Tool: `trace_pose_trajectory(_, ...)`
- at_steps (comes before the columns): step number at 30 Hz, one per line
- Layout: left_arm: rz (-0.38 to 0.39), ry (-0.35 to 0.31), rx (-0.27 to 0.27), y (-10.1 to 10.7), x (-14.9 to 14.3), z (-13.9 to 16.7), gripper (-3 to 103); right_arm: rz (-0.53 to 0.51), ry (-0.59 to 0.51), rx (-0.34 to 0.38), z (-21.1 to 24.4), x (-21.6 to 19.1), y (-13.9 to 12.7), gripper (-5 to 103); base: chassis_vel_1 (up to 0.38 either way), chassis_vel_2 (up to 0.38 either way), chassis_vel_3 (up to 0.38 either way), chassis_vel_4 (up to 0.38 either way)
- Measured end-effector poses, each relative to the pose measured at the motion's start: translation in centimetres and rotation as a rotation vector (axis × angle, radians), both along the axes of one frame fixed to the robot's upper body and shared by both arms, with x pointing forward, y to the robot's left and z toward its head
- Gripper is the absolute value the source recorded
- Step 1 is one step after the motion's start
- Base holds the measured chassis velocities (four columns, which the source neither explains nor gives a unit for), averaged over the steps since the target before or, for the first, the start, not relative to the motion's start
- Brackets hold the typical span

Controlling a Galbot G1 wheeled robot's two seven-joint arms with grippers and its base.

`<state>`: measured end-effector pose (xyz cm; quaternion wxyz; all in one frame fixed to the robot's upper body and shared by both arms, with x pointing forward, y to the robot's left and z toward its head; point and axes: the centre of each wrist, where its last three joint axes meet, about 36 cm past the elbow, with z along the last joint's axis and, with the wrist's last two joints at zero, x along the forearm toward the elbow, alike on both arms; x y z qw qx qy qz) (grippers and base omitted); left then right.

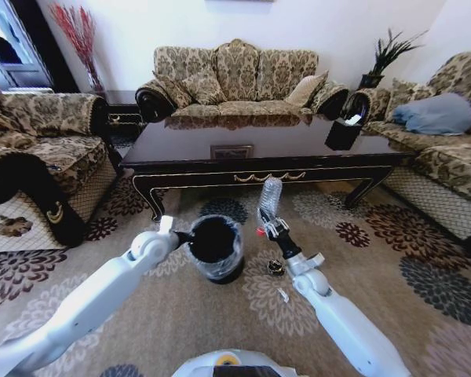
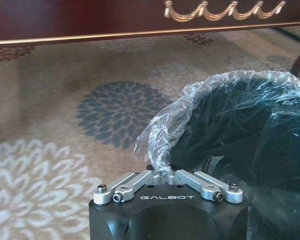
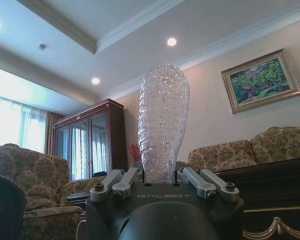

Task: Move to the front of the table and pick up the trash from the floor, then place it into the trash bin.

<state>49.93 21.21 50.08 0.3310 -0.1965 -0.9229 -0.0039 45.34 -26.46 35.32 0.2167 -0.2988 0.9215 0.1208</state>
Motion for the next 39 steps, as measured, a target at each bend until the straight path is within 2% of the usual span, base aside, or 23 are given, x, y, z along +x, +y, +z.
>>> trace_pose_trajectory(5, -0.017, 0.022, -0.008, -2.0, 0.6, -0.9, 2, 0.036, -0.010, -0.020, 0.2, 1.5, 1.1, 25, 0.000, 0.000, 0.000, 0.000)
trace_pose_trajectory(13, -0.028, 0.038, -0.020, -3.9, 1.1, -1.7, 2, 0.072, -0.024, -0.045, 0.7, 3.1, 2.1, 25, 0.000, 0.000, 0.000, 0.000)
trace_pose_trajectory(21, -0.024, 0.031, -0.038, -4.9, 1.6, -1.4, 2, 0.096, 0.016, -0.063, -1.2, 1.4, 2.3, 25, 0.000, 0.000, 0.000, 0.000)
trace_pose_trajectory(23, -0.023, 0.030, -0.037, -4.9, 1.6, -1.4, 2, 0.096, 0.030, -0.068, -1.8, 0.6, 2.0, 22, 0.000, 0.000, 0.000, 0.000)
trace_pose_trajectory(25, -0.024, 0.028, -0.037, -4.9, 1.6, -1.3, 2, 0.100, 0.039, -0.070, -1.9, -0.2, 1.6, 30, 0.000, 0.000, 0.000, 0.000)
trace_pose_trajectory(26, -0.024, 0.028, -0.037, -4.9, 1.6, -1.3, 2, 0.100, 0.039, -0.070, -1.9, -0.2, 1.6, 30, 0.000, 0.000, 0.000, 0.000)
trace_pose_trajectory(28, -0.024, 0.025, -0.036, -4.8, 1.5, -1.2, 2, 0.103, 0.043, -0.074, -2.0, -0.8, 1.2, 41, 0.000, 0.000, 0.000, 0.000)
trace_pose_trajectory(29, -0.024, 0.025, -0.036, -4.8, 1.5, -1.2, 2, 0.105, 0.043, -0.075, -2.0, -0.9, 1.1, 41, 0.000, 0.000, 0.000, 0.000)
trace_pose_trajectory(31, -0.023, 0.023, -0.035, -4.8, 1.5, -1.2, 2, 0.114, 0.043, -0.077, -1.8, -1.5, 1.0, 52, 0.000, 0.000, 0.000, 0.000)
trace_pose_trajectory(34, -0.022, 0.023, -0.036, -4.9, 1.4, -1.2, 2, 0.121, 0.045, -0.077, -1.7, -2.0, 1.0, 59, 0.000, 0.000, 0.000, 0.000)
trace_pose_trajectory(35, -0.022, 0.022, -0.036, -4.9, 1.3, -1.2, 2, 0.125, 0.052, -0.072, -1.6, -2.3, 1.0, 70, 0.000, 0.000, 0.000, 0.000)
trace_pose_trajectory(37, -0.023, 0.021, -0.036, -5.0, 1.2, -1.2, 2, 0.125, 0.060, -0.065, -1.5, -2.5, 0.9, 70, 0.000, 0.000, 0.000, 0.000)
trace_pose_trajectory(39, -0.023, 0.017, -0.036, -4.9, 1.1, -1.1, 2, 0.123, 0.073, -0.055, -1.5, -2.8, 0.8, 80, 0.000, 0.000, 0.000, 0.000)
